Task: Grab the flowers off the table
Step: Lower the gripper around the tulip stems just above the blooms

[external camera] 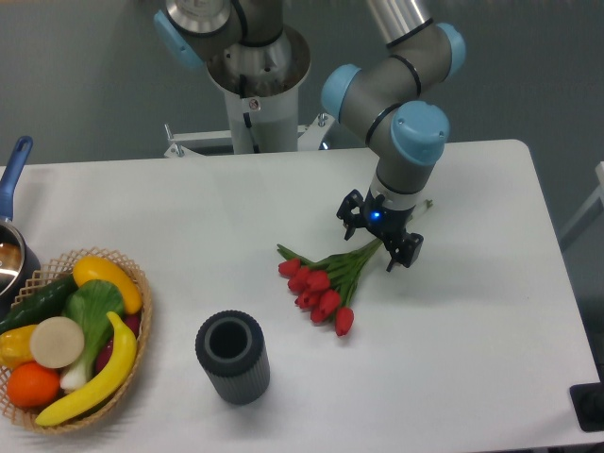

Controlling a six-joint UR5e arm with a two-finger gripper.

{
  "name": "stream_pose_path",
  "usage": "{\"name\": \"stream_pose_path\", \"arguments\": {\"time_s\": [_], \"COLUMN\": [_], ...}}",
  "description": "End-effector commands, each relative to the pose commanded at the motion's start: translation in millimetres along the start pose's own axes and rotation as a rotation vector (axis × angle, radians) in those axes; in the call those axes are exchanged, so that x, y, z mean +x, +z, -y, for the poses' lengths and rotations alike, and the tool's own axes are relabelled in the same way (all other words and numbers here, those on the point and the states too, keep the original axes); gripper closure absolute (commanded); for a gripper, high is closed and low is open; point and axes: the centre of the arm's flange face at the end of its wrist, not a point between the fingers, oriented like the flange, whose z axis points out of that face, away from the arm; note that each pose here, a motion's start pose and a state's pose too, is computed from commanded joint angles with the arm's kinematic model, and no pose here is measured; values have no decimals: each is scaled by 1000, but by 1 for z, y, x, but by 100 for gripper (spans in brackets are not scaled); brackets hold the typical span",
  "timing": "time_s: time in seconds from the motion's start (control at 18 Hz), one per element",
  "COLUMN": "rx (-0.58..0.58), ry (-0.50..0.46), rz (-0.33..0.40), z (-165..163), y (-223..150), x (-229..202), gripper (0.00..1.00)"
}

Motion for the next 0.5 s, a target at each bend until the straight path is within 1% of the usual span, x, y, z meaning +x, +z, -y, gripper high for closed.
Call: {"name": "stream_pose_path", "arguments": {"time_s": [0.28, 0.5], "rx": [-10, -13], "ry": [6, 11], "rz": [-49, -61], "z": [1, 2], "y": [24, 30], "x": [5, 7], "gripper": [0, 0]}}
